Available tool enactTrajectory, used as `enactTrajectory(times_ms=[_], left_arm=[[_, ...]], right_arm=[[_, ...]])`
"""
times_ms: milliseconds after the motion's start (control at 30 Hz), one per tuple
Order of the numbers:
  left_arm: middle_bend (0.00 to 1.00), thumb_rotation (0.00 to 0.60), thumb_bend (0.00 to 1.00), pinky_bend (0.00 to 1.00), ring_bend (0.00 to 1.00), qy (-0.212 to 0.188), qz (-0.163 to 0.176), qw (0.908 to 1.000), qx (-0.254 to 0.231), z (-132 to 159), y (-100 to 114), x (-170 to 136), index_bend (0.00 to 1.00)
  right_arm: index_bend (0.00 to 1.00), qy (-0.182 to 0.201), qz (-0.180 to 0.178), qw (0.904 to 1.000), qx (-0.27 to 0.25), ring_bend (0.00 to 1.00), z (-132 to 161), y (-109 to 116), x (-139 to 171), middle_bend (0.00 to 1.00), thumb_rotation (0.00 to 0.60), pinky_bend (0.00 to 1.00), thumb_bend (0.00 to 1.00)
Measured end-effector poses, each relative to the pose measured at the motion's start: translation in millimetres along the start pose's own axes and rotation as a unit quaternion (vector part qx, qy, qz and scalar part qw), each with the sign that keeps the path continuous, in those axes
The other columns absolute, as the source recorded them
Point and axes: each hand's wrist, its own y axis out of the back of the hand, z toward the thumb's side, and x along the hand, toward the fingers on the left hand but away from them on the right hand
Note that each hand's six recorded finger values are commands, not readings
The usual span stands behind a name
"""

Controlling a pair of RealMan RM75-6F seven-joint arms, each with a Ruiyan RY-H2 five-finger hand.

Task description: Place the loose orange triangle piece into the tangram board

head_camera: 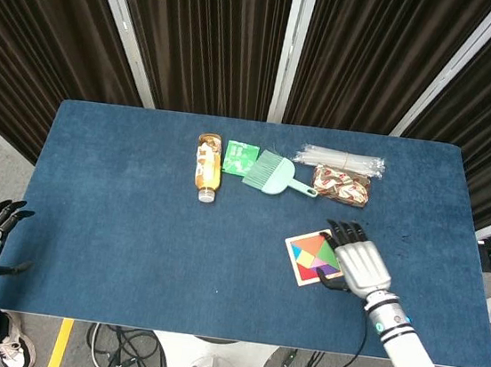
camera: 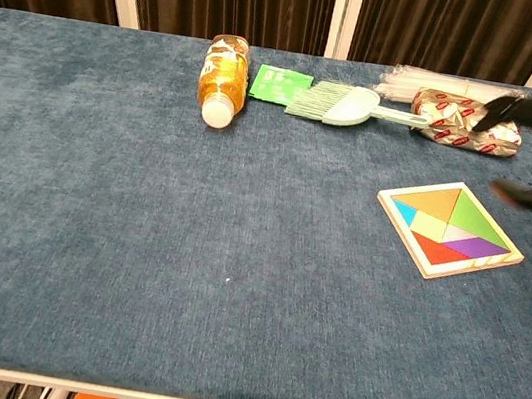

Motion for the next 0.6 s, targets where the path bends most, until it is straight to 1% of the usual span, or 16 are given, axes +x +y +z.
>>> enactTrajectory(times_ms=[133,200,267,333,367,467,600], left_arm=[[0.09,0.6,0.0,0.15,0.05,-0.003,0.005,1.0,0.002,4,3,1,0.2],[0.09,0.6,0.0,0.15,0.05,-0.007,0.01,0.9999,0.005,8,6,1,0.2],[0.09,0.6,0.0,0.15,0.05,-0.01,0.016,0.9998,0.008,10,9,2,0.2],[0.09,0.6,0.0,0.15,0.05,-0.012,0.02,0.9996,0.012,13,11,3,0.2],[0.09,0.6,0.0,0.15,0.05,-0.013,0.022,0.9996,0.015,14,13,3,0.2],[0.09,0.6,0.0,0.15,0.05,-0.018,0.028,0.9992,0.021,19,17,4,0.2],[0.09,0.6,0.0,0.15,0.05,-0.025,0.046,0.9983,0.026,25,26,4,0.2]], right_arm=[[0.0,-0.028,-0.056,0.998,0.007,0.0,-24,19,22,0.0,0.25,0.0,0.26],[0.0,-0.047,-0.093,0.9945,0.01,0.0,-40,28,40,0.0,0.254,0.0,0.25],[0.0,-0.067,-0.129,0.9893,0.016,0.0,-56,35,62,0.0,0.262,0.0,0.23],[0.0,-0.087,-0.155,0.9838,0.021,0.0,-71,36,84,0.0,0.27,0.0,0.23],[0.0,-0.103,-0.169,0.98,0.024,0.0,-82,34,100,0.0,0.272,0.0,0.23],[0.0,-0.138,-0.182,0.9733,0.021,0.0,-105,21,137,0.0,0.273,0.0,0.23],[0.0,-0.164,-0.175,0.9706,0.015,0.0,-123,-1,164,0.0,0.273,0.0,0.23]])
